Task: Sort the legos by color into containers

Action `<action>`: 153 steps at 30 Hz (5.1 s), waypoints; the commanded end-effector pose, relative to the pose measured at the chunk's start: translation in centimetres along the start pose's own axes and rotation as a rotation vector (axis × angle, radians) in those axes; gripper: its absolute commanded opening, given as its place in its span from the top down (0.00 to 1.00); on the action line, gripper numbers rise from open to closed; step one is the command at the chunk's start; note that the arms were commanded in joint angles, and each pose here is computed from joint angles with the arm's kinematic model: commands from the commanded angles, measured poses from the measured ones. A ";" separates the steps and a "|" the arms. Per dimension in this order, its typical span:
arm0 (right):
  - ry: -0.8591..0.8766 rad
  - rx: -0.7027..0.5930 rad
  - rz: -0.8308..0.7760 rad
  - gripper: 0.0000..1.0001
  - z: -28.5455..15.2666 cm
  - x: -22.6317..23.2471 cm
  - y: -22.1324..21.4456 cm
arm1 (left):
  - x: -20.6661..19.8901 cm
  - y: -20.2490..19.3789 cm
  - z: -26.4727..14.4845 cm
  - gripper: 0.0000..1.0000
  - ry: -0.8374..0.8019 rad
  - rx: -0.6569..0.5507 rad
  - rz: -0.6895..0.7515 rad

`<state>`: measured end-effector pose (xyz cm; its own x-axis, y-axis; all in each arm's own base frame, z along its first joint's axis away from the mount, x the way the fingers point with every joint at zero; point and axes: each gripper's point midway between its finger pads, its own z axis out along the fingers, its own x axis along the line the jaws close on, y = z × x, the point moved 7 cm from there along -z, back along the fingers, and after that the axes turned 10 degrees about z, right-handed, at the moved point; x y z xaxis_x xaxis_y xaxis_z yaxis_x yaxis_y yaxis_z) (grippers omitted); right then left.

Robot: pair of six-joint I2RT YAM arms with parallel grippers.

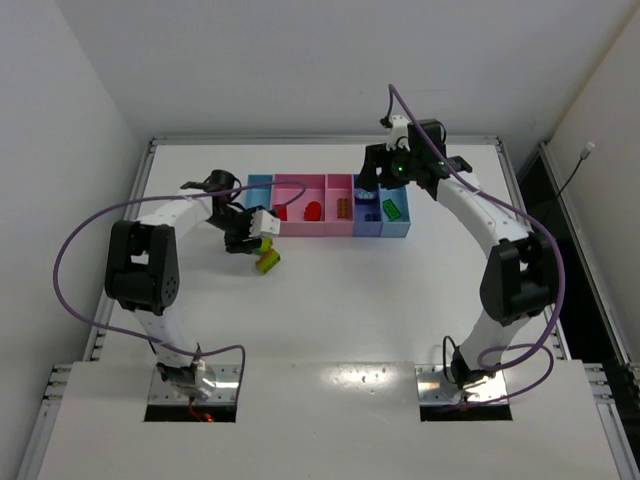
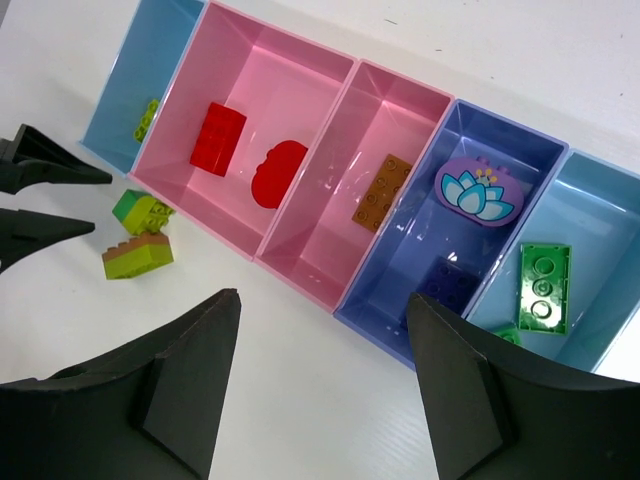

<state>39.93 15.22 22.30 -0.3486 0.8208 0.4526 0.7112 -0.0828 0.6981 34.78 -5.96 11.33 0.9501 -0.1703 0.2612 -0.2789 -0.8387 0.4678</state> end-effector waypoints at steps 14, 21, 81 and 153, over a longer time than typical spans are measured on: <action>0.023 0.007 -0.005 0.30 1.1 -0.3 0.1 | 1.4 0.7 2.1 0.36 -0.002 -0.048 0.076; 0.021 0.015 -0.002 0.30 1.4 -0.5 -0.1 | 1.6 0.8 2.7 0.36 -0.008 -0.051 0.073; 0.396 0.197 0.047 0.29 -4.0 10.2 -5.7 | 0.3 23.0 -4.9 1.00 0.523 -0.499 -0.209; -0.374 -0.382 0.255 1.00 -14.7 -4.7 -0.9 | 11.4 30.1 6.4 1.00 0.217 -0.671 -0.609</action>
<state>32.20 4.23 27.56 0.0437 0.8892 0.4555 0.4832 -0.4179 0.7693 37.96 -34.48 21.70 0.9250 0.3772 -0.0466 0.1686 -0.2973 0.9398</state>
